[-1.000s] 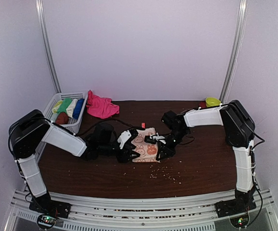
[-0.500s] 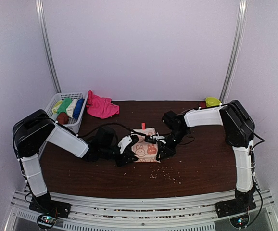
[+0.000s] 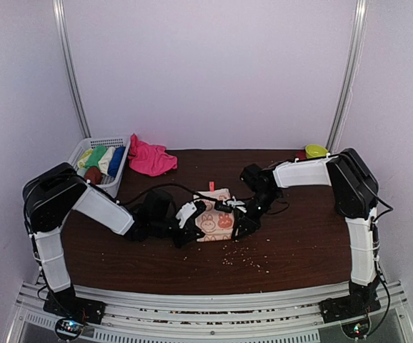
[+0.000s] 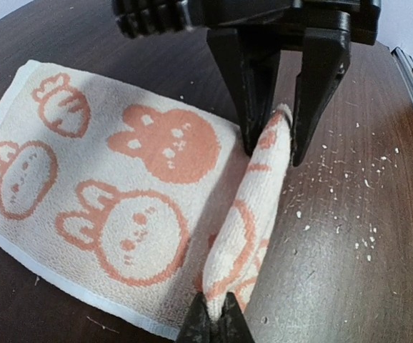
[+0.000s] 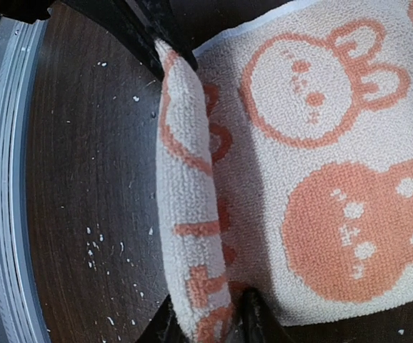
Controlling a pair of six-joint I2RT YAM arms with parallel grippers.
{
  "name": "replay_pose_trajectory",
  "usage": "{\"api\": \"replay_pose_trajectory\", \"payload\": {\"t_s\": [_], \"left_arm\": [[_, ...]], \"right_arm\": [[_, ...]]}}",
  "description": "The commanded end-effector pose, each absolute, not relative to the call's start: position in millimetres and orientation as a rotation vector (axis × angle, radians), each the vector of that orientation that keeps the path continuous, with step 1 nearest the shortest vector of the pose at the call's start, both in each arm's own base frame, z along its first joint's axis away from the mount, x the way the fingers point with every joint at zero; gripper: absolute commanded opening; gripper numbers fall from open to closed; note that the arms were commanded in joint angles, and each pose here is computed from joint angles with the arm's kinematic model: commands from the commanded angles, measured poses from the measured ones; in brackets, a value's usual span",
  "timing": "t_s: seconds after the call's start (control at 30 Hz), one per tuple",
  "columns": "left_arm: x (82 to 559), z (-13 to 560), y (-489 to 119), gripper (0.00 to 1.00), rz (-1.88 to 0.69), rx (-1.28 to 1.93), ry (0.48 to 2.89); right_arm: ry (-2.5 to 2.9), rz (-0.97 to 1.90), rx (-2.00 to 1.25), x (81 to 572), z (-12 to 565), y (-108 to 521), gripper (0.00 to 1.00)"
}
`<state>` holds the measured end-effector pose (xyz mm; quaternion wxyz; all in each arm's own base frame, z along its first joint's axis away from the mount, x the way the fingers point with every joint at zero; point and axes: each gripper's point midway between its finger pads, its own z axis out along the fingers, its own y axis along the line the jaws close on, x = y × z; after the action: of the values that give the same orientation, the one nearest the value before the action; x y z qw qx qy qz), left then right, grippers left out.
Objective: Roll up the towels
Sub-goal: Roll the towel at the center of the board.
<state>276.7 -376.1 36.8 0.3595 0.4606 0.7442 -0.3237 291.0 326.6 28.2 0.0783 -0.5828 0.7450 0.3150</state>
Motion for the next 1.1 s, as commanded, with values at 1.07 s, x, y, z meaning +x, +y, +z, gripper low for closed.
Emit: {"api": "replay_pose_trajectory", "payload": {"t_s": [1.07], "left_arm": [[313.2, 5.5, -370.6, 0.00, -0.757, 1.019, 2.153]], "right_arm": [[2.089, 1.329, -1.565, 295.9, 77.3, 334.1, 0.29]]}}
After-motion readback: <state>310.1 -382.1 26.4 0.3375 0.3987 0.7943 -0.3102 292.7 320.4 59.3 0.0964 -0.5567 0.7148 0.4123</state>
